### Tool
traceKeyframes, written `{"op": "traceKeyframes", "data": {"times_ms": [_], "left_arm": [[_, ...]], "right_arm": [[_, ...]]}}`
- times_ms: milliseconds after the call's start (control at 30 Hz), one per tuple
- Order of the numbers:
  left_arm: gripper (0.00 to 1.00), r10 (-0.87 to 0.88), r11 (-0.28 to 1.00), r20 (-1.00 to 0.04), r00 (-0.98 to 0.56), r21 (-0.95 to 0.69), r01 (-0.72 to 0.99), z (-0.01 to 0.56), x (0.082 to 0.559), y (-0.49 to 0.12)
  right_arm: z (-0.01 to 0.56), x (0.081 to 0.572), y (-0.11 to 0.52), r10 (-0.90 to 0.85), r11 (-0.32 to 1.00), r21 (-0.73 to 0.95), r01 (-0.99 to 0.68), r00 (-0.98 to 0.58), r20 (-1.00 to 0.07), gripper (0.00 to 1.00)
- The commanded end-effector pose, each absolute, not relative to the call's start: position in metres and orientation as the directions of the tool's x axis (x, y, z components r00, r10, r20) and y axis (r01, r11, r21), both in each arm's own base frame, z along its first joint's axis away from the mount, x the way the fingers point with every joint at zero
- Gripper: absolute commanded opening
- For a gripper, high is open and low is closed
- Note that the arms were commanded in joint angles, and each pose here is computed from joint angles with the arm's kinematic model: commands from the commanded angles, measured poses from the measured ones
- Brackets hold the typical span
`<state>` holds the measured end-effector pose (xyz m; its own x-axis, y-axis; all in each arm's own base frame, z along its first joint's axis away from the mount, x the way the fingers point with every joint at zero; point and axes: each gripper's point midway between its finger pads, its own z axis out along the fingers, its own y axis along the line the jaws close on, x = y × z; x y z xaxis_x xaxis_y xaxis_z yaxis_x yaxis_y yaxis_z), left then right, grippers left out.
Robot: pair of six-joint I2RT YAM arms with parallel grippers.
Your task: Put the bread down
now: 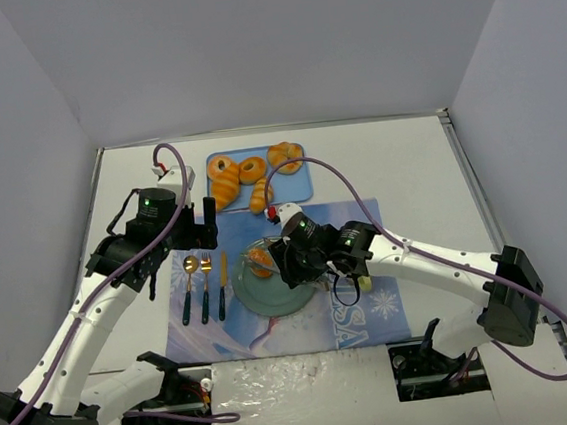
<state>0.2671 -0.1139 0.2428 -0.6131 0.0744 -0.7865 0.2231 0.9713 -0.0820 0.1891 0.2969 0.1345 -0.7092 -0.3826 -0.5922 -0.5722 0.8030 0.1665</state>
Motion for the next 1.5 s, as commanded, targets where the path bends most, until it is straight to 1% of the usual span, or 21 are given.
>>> {"op": "traceKeyframes", "data": {"times_ms": [0,167,400,500,733,933,1033,1167,1267,1300,1367,1467], "left_arm": [[0.97,0.04,0.972,-0.829,-0.558,-0.098,0.215,0.262,0.275,-0.114],[0.97,0.039,0.971,-0.83,-0.557,-0.099,0.216,0.263,0.275,-0.114],[0.97,0.039,0.972,-0.83,-0.557,-0.098,0.215,0.262,0.274,-0.114],[0.97,0.038,0.971,-0.831,-0.556,-0.101,0.218,0.263,0.274,-0.115],[0.97,0.036,0.969,-0.832,-0.554,-0.107,0.223,0.264,0.273,-0.116],[0.97,0.036,0.967,-0.832,-0.554,-0.11,0.228,0.264,0.273,-0.117],[0.97,0.035,0.967,-0.832,-0.553,-0.111,0.228,0.264,0.273,-0.117],[0.97,0.035,0.966,-0.833,-0.553,-0.114,0.233,0.265,0.272,-0.118],[0.97,0.033,0.965,-0.832,-0.554,-0.118,0.234,0.264,0.273,-0.118],[0.97,0.034,0.965,-0.832,-0.554,-0.118,0.235,0.264,0.273,-0.119],[0.97,0.035,0.965,-0.831,-0.555,-0.117,0.236,0.264,0.273,-0.118],[0.97,0.036,0.965,-0.83,-0.557,-0.116,0.234,0.263,0.273,-0.118]], "right_arm": [[0.176,0.195,0.305,-0.329,0.786,0.194,-0.587,-0.664,-0.672,0.5],[0.187,0.212,0.297,-0.29,0.823,0.164,-0.544,-0.65,-0.703,0.49],[0.209,0.271,0.259,-0.174,0.891,0.158,-0.425,-0.642,-0.747,0.49],[0.219,0.303,0.229,-0.099,0.924,0.166,-0.344,-0.636,-0.765,0.49],[0.221,0.371,0.155,0.079,0.957,0.236,-0.169,-0.63,-0.772,0.49],[0.205,0.431,0.076,0.252,0.962,0.265,0.07,-0.603,-0.756,0.48],[0.19,0.456,0.049,0.3,0.954,0.249,0.169,-0.59,-0.749,0.48],[0.177,0.478,0.023,0.333,0.942,0.23,0.245,-0.582,-0.742,0.47],[0.161,0.498,-0.001,0.37,0.923,0.223,0.314,-0.561,-0.741,0.49],[0.16,0.499,-0.002,0.371,0.922,0.224,0.315,-0.56,-0.741,0.49],[0.149,0.509,-0.028,0.404,0.902,0.222,0.371,-0.545,-0.735,0.49],[0.137,0.515,-0.042,0.418,0.892,0.212,0.4,-0.546,-0.726,0.49]]}}
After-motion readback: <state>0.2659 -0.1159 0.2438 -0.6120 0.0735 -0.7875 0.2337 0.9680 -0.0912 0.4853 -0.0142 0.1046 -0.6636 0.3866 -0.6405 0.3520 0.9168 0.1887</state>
